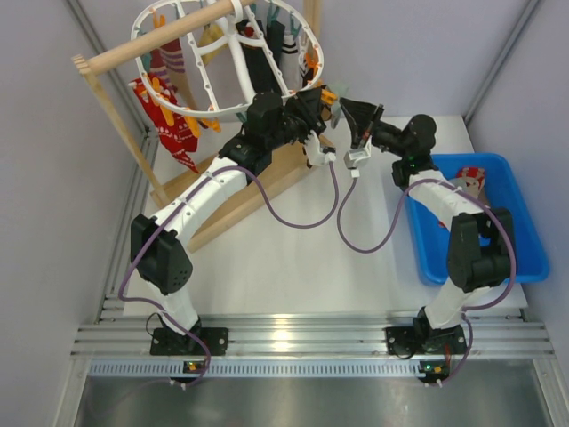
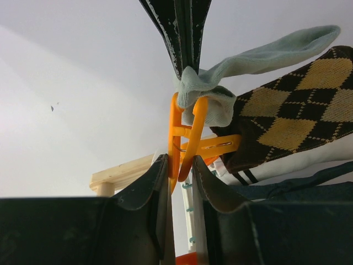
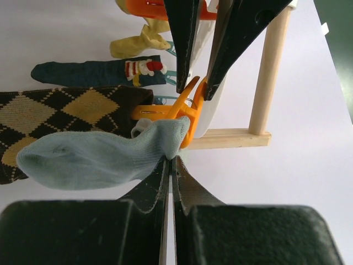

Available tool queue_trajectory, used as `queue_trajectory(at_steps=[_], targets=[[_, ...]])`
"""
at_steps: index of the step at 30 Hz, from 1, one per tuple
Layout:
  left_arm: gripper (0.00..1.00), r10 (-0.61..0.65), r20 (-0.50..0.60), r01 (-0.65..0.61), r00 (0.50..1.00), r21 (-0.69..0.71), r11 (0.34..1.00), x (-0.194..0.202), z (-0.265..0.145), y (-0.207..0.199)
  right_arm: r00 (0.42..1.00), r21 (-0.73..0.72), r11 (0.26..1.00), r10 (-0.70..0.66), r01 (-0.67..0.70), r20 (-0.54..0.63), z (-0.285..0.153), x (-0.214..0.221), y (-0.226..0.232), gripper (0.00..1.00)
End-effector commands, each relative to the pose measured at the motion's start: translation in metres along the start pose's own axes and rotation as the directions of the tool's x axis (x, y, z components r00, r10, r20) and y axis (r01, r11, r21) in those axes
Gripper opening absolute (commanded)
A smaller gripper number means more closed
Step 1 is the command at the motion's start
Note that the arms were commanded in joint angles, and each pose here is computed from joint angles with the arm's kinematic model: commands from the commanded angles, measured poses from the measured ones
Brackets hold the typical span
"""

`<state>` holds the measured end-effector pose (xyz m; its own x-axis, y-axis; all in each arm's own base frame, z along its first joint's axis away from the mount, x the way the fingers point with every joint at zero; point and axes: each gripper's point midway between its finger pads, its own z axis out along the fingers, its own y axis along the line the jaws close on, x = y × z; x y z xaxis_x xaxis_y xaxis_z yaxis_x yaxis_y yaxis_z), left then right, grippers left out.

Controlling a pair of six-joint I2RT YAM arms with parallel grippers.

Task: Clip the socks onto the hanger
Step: Clamp the sock onto the hanger.

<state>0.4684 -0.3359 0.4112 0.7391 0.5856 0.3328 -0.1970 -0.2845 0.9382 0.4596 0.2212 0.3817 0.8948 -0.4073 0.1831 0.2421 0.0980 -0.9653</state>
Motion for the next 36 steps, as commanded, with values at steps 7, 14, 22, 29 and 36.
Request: queue_trajectory(at_steps=[7, 14, 22, 29, 36], targets=[[0.0, -0.033, 0.116, 0.033, 0.993, 0.006, 0.999, -0.027, 0.008, -0.009, 1.0, 0.064, 0.998, -0.001, -0.001, 0.024, 0.008, -0.005, -0.041, 0.0], [0.0, -0.03, 0.129, 0.03, 0.991, -0.001, 1.0, -0.029, 0.008, -0.008, 1.0, 0.072, 0.997, 0.008, -0.01, 0.024, 0.011, -0.002, -0.045, 0.0], [0.0, -0.036, 0.125, 0.038, 0.991, -0.014, 0.999, -0.028, 0.008, -0.004, 0.999, 0.049, 0.999, 0.004, -0.006, 0.038, 0.015, -0.007, -0.036, 0.0], [0.0, -0.05, 0.124, 0.052, 0.991, -0.013, 0.999, -0.028, 0.005, -0.003, 0.999, 0.039, 0.999, 0.016, -0.018, 0.033, 0.019, -0.003, -0.029, 0.0], [0.0, -0.044, 0.116, 0.048, 0.992, -0.026, 0.999, -0.027, 0.008, -0.003, 0.999, 0.055, 0.998, 0.018, -0.021, 0.048, 0.023, -0.008, -0.035, 0.0]])
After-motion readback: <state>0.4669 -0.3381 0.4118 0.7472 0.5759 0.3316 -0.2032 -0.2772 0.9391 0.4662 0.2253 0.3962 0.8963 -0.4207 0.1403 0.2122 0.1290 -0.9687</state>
